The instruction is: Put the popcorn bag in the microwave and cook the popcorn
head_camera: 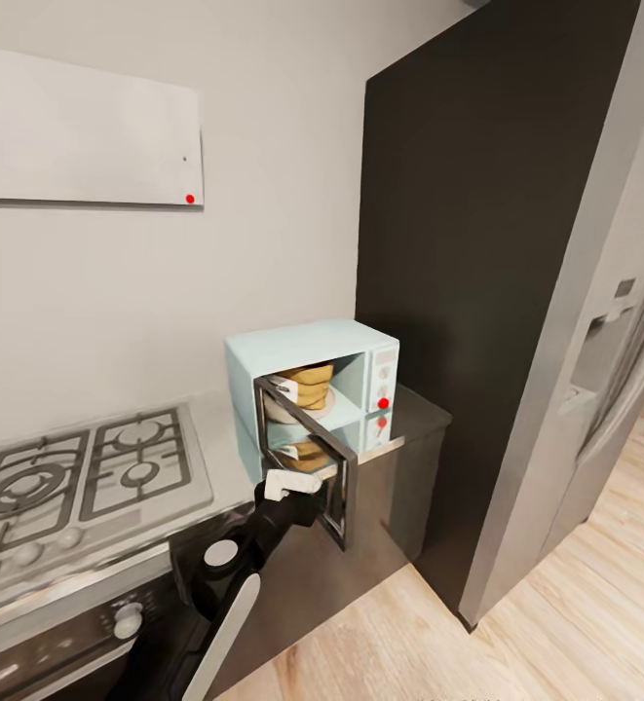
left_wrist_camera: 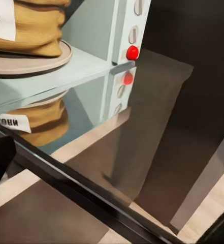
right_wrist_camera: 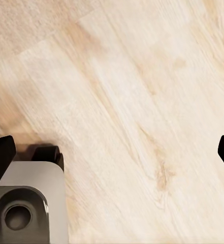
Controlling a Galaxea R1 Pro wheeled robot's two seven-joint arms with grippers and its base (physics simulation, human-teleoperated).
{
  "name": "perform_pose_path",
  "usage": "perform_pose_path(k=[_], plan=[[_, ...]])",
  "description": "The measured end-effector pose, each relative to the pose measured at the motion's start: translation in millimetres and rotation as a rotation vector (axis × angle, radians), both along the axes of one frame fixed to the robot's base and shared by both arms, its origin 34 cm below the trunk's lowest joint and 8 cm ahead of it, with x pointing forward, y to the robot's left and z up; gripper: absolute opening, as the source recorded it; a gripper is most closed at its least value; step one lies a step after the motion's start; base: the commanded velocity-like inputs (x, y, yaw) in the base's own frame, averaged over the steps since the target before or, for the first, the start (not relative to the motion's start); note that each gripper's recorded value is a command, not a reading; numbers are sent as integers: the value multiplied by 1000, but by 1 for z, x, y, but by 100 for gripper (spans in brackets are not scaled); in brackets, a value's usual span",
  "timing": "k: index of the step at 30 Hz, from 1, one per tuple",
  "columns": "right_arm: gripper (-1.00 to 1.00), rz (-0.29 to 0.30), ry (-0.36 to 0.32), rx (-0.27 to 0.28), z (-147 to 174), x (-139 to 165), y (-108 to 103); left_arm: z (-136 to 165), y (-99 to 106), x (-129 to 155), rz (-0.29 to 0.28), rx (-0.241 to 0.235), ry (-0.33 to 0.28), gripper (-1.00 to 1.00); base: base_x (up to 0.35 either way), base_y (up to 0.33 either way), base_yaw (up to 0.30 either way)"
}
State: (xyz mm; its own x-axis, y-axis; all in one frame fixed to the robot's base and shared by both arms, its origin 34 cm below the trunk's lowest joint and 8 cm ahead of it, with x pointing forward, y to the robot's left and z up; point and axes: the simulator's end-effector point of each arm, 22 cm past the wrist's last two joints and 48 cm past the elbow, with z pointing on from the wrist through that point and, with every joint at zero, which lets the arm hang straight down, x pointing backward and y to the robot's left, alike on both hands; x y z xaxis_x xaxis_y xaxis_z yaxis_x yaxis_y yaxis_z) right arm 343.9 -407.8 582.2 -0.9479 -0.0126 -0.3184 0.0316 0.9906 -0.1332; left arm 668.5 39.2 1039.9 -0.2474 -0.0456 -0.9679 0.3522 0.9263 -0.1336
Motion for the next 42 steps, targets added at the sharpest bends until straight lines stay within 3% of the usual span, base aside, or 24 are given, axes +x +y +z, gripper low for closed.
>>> perform_pose_path(k=[11,26,42], plan=[[100,0,1,0,0,0,-1,0,-2,-1,-3,-3,3,100,189,0,-4],[100,-2,1,-5,0,0,-1,-1,-6,-2,-12,0,3,100,9,0,-182],[100,-2,2,-8,0,-1,-3,-1,-6,-3,-13,-2,3,100,30,0,-11]])
